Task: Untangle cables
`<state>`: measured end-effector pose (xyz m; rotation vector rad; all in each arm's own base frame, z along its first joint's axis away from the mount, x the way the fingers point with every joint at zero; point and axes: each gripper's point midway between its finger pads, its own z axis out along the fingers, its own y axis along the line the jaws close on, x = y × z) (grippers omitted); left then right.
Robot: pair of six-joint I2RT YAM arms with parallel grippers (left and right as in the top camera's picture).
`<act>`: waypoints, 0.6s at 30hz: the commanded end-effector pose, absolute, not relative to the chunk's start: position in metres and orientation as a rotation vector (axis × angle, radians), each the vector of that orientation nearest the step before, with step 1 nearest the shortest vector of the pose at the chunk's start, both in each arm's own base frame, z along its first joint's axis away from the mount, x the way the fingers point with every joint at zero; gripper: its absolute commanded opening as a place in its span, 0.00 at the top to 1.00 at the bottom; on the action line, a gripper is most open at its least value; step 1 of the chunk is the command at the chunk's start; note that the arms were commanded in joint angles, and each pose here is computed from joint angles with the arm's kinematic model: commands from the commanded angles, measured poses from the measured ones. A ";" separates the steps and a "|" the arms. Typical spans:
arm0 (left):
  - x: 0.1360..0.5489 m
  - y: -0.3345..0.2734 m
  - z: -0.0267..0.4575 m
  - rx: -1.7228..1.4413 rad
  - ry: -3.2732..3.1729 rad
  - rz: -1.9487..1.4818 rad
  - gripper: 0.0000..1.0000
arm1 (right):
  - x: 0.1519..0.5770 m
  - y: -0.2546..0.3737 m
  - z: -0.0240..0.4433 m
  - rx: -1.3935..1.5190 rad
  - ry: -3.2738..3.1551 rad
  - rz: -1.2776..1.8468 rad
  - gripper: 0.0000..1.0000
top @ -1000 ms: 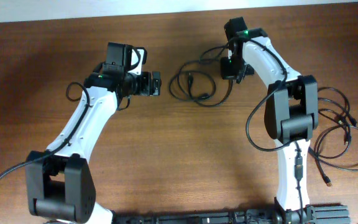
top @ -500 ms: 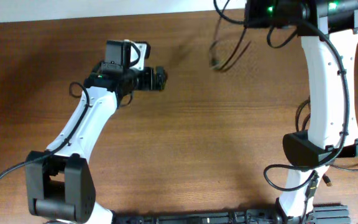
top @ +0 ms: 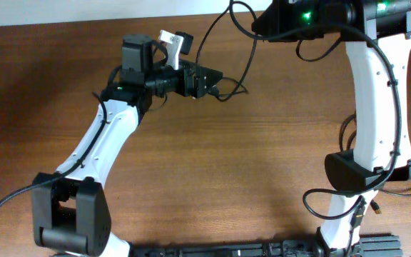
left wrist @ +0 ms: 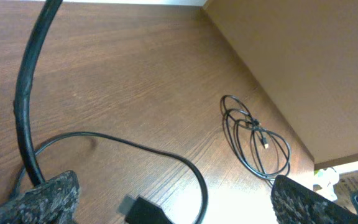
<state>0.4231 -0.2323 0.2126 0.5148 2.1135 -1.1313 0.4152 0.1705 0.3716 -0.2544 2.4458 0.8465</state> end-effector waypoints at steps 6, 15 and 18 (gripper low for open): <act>0.447 -0.169 0.134 0.199 2.436 -0.618 0.01 | 0.400 0.200 0.423 -0.442 2.223 1.080 0.96; 0.441 -0.102 0.092 0.010 2.611 -0.291 0.02 | 0.440 0.141 0.422 -0.231 2.213 0.646 0.96; 0.441 -0.117 0.115 0.108 2.548 -0.505 0.01 | 0.449 0.078 0.402 -0.024 2.300 0.387 0.96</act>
